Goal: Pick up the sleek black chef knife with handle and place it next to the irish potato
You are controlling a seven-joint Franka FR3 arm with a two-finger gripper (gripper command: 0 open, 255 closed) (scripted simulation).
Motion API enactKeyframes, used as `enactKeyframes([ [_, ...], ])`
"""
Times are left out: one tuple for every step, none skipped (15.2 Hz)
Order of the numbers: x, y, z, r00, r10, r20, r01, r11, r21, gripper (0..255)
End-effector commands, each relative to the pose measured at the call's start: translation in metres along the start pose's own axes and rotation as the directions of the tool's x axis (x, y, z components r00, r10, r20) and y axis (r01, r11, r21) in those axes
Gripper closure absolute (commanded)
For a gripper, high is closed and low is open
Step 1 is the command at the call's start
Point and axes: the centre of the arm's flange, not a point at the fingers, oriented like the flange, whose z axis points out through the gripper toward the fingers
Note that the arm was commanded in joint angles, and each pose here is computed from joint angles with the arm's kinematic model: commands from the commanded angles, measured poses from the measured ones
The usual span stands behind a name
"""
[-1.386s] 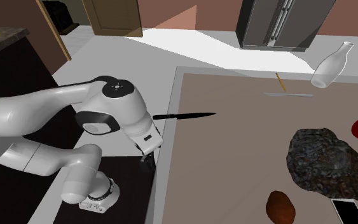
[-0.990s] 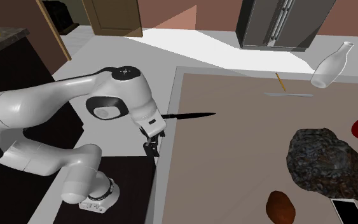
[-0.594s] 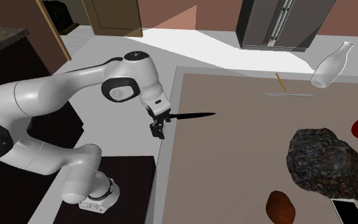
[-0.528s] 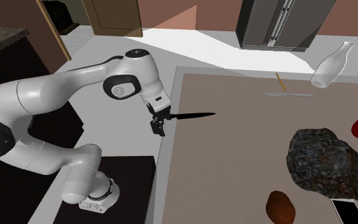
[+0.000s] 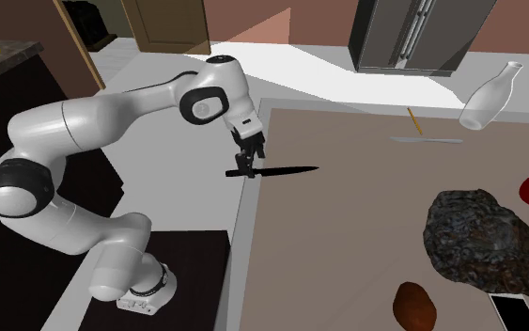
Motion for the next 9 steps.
enactKeyframes([
  [-0.002, -0.006, 0.007, 1.000, 0.005, -0.002, -0.005, 1.000, -0.001, 0],
  [-0.002, -0.006, 0.012, 1.000, 0.005, -0.002, -0.005, 1.000, -0.001, 0],
  [-0.002, -0.006, 0.017, 1.000, 0.005, -0.002, -0.005, 1.000, -0.001, 0],
  [-0.002, -0.006, 0.023, 1.000, 0.005, -0.002, -0.005, 1.000, -0.001, 0],
  [-0.002, -0.006, 0.028, 1.000, 0.005, -0.002, -0.005, 1.000, -0.001, 0],
  [-0.002, -0.006, 0.036, 1.000, 0.005, -0.002, -0.005, 1.000, -0.001, 0],
  [-0.002, -0.006, 0.036, 1.000, 0.005, -0.002, -0.005, 1.000, -0.001, 0],
  [-0.002, -0.006, 0.036, 1.000, 0.005, -0.002, -0.005, 1.000, -0.001, 0],
  [-0.002, -0.006, 0.036, 1.000, 0.005, -0.002, -0.005, 1.000, -0.001, 0],
])
